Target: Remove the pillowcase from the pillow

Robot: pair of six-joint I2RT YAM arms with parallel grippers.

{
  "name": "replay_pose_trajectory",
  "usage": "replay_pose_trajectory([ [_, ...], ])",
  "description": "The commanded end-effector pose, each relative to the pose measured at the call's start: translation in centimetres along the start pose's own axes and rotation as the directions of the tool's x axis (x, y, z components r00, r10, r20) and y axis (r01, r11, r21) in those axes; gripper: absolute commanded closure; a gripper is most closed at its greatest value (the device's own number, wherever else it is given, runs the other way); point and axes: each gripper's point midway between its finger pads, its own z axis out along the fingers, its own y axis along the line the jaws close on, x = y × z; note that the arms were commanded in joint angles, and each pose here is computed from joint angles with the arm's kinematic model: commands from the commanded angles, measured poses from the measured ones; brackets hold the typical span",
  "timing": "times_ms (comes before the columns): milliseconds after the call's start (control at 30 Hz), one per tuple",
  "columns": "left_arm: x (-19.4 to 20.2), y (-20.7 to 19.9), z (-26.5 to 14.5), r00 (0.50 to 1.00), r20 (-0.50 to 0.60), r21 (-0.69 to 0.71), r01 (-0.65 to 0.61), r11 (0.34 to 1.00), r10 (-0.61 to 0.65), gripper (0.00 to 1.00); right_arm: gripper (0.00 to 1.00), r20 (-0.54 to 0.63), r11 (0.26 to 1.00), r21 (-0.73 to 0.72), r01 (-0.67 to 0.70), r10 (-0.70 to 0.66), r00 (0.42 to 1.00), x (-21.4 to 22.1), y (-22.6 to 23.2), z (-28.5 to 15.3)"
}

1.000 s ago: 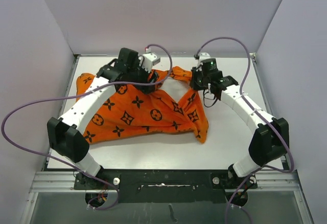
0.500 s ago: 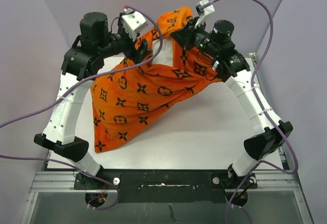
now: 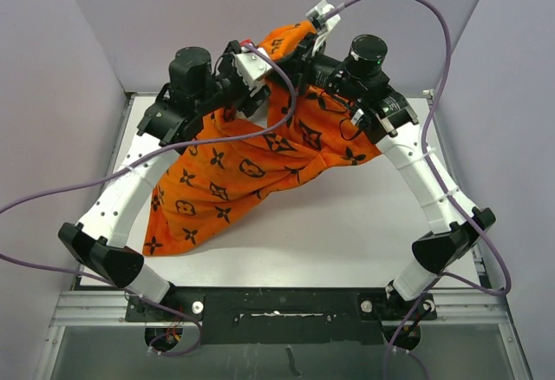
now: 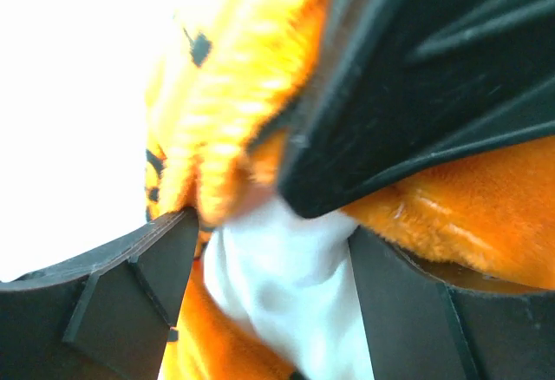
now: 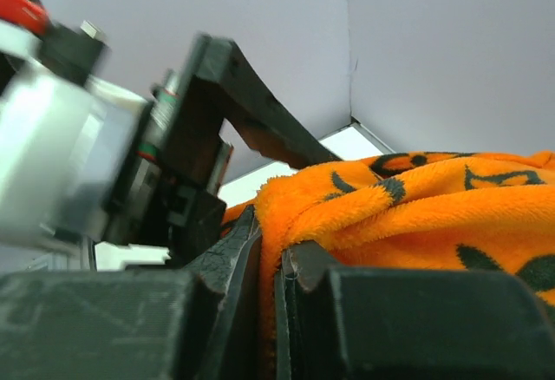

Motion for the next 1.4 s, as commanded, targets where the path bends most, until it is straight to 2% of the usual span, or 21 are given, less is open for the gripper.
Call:
replay_pose_trajectory([
  [0, -9.7, 4.3, -6.3, 0.948, 0.296, -0.166, -0.067, 0.984, 0.114, 0.32, 1.00, 0.180, 0.982, -0.128, 0.140, -0.116, 0.977, -7.1, 5.6, -2.6],
  [133, -10.1, 3.1, -7.4, 0.936, 0.336, -0.102, -0.076, 0.992, 0.106, 0.32, 1.00, 0.170, 0.980, -0.140, 0.142, -0.117, 0.978, -6.7, 6.1, -3.2],
  [267, -9.4, 2.1, -6.7, 0.938, 0.332, -0.044, -0.092, 0.995, 0.101, 0.31, 1.00, 0.166, 0.972, -0.195, 0.131, -0.099, 0.981, -6.8, 7.1, -3.2],
  [567, -6.9, 0.1, -4.0, 0.973, 0.221, 0.130, -0.092, 0.987, 0.062, 0.30, 1.00, 0.156, 0.948, -0.289, 0.133, -0.090, 0.984, -7.0, 9.4, -3.8],
  [800, -5.2, -3.3, -6.0, 0.986, 0.153, 0.296, -0.115, 0.948, 0.072, 0.32, 1.00, 0.142, 0.955, -0.250, 0.162, -0.129, 0.981, -6.7, 9.0, -4.6],
  [967, -4.2, -4.6, -5.6, 0.981, 0.154, 0.311, -0.159, 0.937, 0.116, 0.30, 1.00, 0.142, 0.948, -0.286, 0.139, -0.102, 0.985, -6.7, 9.7, -4.2],
  [1200, -5.7, -1.9, -1.7, 0.974, 0.207, 0.180, -0.136, 0.974, 0.097, 0.29, 1.00, 0.101, 0.921, -0.376, 0.105, -0.072, 0.992, -5.1, 12.8, -3.1],
  [1300, -5.3, -2.8, -0.7, 0.981, 0.185, 0.248, -0.108, 0.963, 0.062, 0.31, 1.00, 0.101, 0.907, -0.409, 0.094, -0.058, 0.993, -5.1, 13.9, -3.4],
  [1367, -5.1, -4.2, -0.1, 0.982, 0.179, 0.304, -0.107, 0.947, 0.053, 0.36, 1.00, 0.110, 0.897, -0.433, 0.087, -0.043, 0.993, -5.5, 14.7, -3.8],
])
